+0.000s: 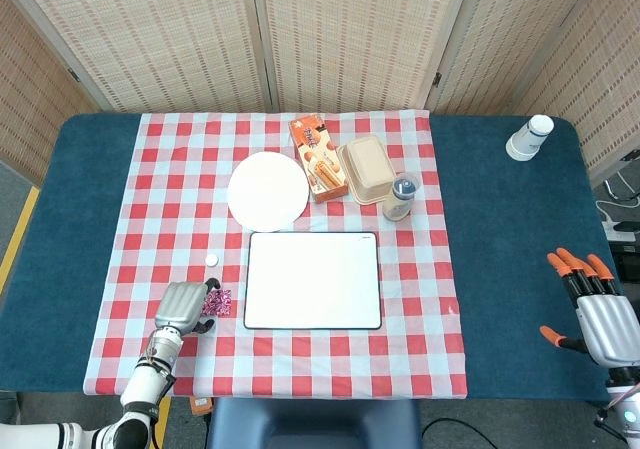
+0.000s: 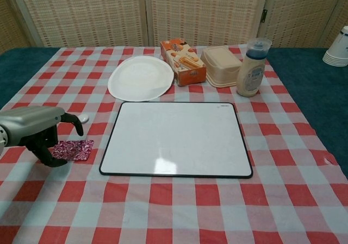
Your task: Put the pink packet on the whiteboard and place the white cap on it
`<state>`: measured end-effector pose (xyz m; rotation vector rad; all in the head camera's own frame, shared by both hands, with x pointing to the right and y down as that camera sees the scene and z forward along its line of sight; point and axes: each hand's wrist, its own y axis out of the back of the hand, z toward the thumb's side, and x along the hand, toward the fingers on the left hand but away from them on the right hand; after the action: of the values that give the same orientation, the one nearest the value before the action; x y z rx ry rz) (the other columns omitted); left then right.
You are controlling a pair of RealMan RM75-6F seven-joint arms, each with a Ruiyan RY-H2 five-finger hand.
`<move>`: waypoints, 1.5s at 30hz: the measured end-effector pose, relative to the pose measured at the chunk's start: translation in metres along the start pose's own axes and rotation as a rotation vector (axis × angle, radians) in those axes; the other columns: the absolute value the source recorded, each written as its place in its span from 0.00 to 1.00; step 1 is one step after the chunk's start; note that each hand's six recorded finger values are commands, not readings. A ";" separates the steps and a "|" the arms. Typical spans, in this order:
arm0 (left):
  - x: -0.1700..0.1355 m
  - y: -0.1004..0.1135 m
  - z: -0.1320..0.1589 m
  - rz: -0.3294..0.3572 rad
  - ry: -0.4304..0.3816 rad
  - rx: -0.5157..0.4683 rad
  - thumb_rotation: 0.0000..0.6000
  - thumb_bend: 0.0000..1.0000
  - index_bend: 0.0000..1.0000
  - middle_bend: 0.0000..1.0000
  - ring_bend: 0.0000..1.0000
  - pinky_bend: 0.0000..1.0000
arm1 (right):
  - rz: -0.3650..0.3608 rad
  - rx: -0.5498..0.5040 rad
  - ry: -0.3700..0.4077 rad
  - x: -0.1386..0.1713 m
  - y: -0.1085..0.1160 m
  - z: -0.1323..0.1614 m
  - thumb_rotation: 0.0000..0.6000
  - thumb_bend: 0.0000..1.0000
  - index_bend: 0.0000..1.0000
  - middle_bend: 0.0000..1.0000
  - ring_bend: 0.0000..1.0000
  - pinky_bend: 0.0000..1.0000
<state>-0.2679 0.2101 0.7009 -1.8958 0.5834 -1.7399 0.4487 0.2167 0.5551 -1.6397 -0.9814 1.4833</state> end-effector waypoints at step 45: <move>0.015 -0.007 -0.004 -0.031 0.047 0.040 1.00 0.25 0.35 1.00 1.00 1.00 | -0.003 0.002 -0.006 -0.001 0.000 -0.001 1.00 0.00 0.07 0.03 0.00 0.05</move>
<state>-0.2709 0.2065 0.7171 -1.8501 0.5350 -1.8073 0.4497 0.2156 0.5556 -1.6329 -0.9854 1.4878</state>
